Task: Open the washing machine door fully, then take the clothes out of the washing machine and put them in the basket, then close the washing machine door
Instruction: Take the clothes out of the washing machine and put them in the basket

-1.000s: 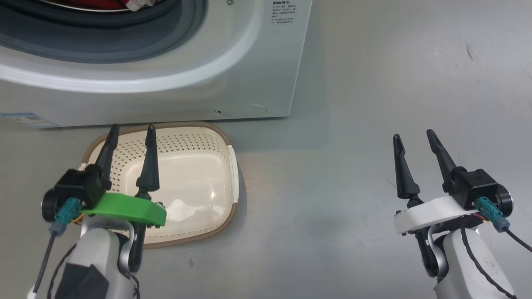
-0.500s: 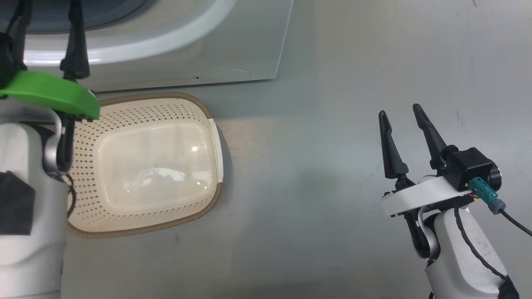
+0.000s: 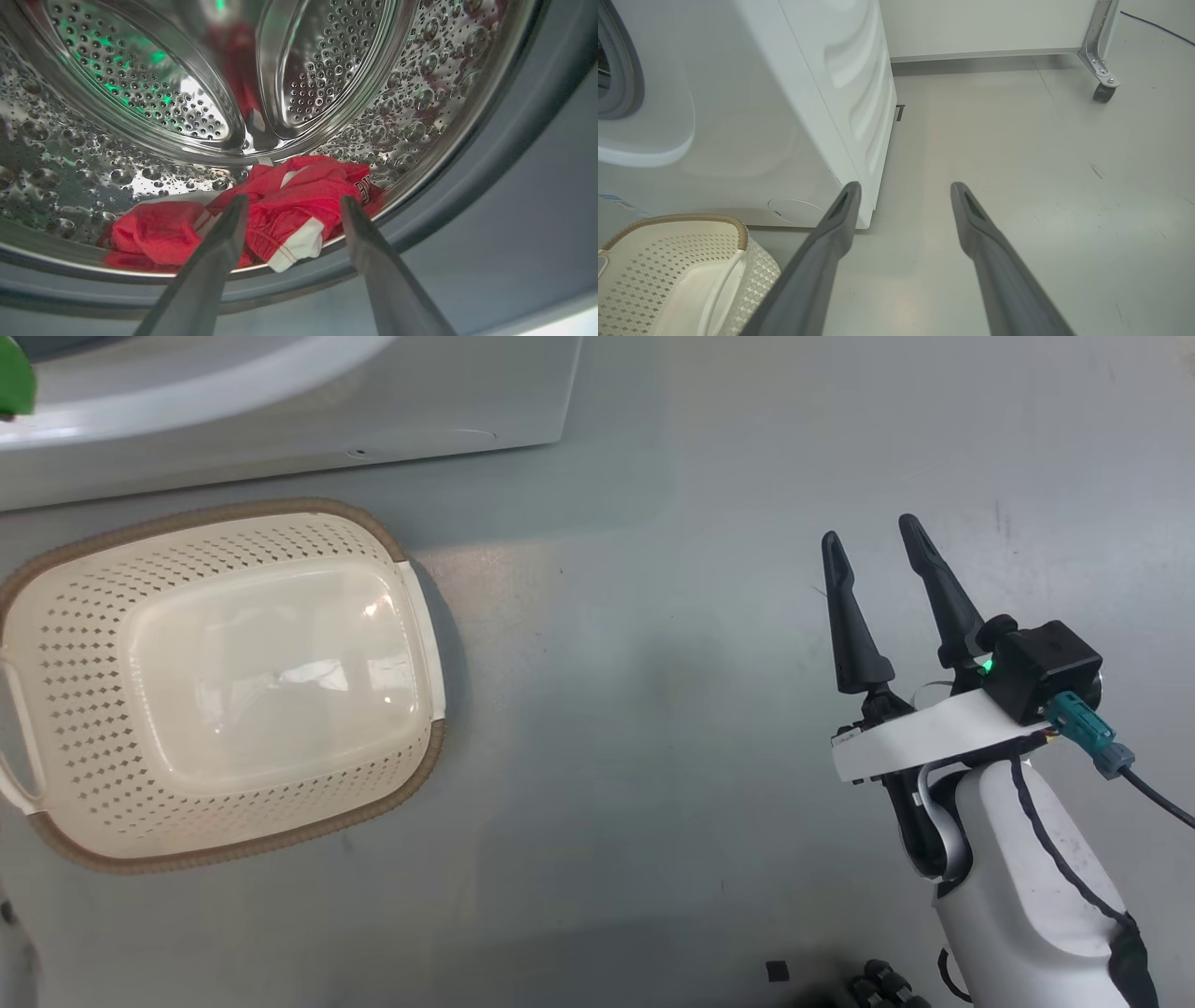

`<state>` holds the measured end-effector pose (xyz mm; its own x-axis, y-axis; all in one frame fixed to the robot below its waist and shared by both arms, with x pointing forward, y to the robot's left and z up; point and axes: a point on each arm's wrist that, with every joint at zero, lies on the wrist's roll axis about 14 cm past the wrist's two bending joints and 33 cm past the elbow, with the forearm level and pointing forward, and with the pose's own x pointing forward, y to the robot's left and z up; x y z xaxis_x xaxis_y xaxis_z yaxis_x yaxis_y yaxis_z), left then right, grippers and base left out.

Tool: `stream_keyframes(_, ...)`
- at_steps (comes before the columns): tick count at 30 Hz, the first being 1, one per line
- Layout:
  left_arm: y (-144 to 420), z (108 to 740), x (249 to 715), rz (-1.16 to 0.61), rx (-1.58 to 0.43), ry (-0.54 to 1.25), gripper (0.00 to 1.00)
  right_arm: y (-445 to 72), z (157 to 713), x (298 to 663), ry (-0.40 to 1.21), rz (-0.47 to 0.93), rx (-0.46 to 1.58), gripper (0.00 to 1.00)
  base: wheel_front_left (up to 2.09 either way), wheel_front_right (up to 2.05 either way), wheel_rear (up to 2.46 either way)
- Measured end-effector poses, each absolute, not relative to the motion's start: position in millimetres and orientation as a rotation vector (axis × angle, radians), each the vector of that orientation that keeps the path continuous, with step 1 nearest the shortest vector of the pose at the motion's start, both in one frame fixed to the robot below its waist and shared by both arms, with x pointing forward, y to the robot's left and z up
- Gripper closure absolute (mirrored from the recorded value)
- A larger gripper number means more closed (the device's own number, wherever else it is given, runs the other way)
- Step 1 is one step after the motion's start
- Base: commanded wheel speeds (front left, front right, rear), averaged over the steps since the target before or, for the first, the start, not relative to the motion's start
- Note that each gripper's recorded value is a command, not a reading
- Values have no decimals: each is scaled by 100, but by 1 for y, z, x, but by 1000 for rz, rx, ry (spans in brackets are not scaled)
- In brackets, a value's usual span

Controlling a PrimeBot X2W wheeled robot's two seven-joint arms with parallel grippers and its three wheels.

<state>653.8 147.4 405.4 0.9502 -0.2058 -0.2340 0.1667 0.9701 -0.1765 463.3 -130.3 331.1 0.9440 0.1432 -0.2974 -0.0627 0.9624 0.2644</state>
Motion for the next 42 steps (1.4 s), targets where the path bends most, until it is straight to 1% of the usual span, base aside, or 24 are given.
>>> stream_keyframes(4,148,401,672,-208,-149,276,0,-132,323,465,334,98,264,0,0,0,0)
stream_keyframes(13,130,381,699,-245,-271,345,0,-140,306,463,374,70,269,0,0,0,0)
stream_keyframes(17,132,373,709,-245,-266,366,0,-146,299,459,396,48,264,0,0,0,0)
stream_keyframes(32,135,323,714,-216,-263,549,0,-151,286,453,436,29,255,0,0,0,0)
stream_keyframes(42,136,305,714,-188,-268,621,0,-151,281,449,453,25,258,0,0,0,0)
